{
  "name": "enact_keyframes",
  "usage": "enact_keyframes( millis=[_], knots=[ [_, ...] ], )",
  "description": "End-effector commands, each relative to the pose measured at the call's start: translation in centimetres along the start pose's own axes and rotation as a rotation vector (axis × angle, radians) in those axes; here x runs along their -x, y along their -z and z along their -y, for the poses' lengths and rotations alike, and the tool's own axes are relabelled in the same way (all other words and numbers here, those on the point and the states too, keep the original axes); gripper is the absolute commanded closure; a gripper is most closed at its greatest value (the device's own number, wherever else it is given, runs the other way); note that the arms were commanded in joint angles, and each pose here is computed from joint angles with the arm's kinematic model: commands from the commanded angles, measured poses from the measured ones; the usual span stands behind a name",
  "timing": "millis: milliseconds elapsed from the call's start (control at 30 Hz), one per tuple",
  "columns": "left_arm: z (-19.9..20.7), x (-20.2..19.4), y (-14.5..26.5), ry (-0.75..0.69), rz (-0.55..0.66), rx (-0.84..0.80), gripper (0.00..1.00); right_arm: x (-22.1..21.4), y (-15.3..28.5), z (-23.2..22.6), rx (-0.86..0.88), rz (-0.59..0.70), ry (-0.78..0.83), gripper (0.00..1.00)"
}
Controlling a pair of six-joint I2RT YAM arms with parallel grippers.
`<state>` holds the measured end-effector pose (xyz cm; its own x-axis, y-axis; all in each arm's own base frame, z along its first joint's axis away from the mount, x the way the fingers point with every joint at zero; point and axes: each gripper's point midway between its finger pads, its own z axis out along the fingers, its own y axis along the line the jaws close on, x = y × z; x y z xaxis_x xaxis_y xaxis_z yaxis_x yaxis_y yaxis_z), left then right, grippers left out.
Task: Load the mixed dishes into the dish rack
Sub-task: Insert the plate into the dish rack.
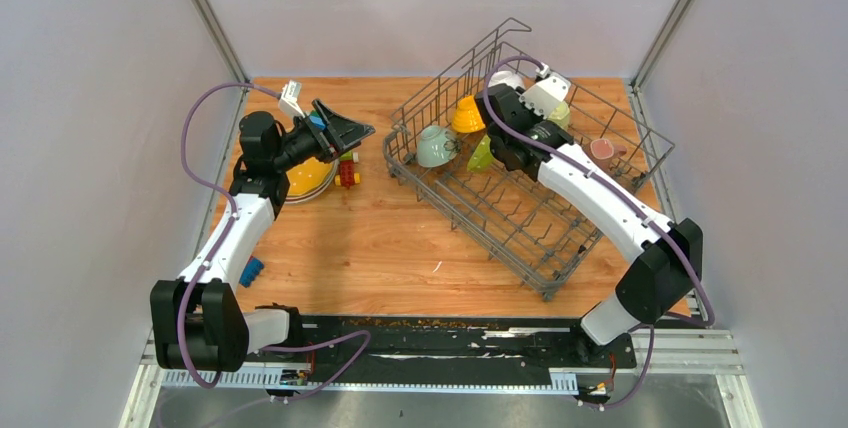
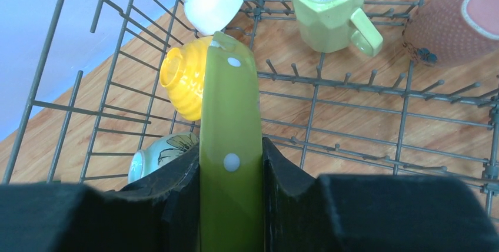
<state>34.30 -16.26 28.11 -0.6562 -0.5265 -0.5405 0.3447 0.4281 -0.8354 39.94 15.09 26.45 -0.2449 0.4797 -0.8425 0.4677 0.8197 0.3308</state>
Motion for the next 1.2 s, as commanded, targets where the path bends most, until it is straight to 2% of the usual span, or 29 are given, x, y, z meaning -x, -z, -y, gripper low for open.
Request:
enact_keyframes(
  millis=[0,200,333,767,1167],
  knots=[
    [1.6,0.9,0.2,-0.068,0.018,-0.034,0.0,2.2,0.6,-0.8,0.005,0.065,-0.099,1.0],
    [1.4,0.8,0.2,-0.072,0.019,-0.026,0.0,8.3,3.7,-1.2,0.059,0.17,-0.091,1.0],
    [1.6,0.9,0.2,-0.07,0.018,-0.036,0.0,9.7,5.0,0.0,0.054,0.205,-0.104,1.0],
    [1.5,0.6,0.2,-0.064,0.009,-0.043,0.0,7.8,5.3,0.7,0.007,0.194,-0.025,1.0],
    [1.3,0.5,0.0,-0.06,0.0,-0.039,0.0,4.8,2.8,0.1,-0.053,0.157,0.029,1.0]
  ],
)
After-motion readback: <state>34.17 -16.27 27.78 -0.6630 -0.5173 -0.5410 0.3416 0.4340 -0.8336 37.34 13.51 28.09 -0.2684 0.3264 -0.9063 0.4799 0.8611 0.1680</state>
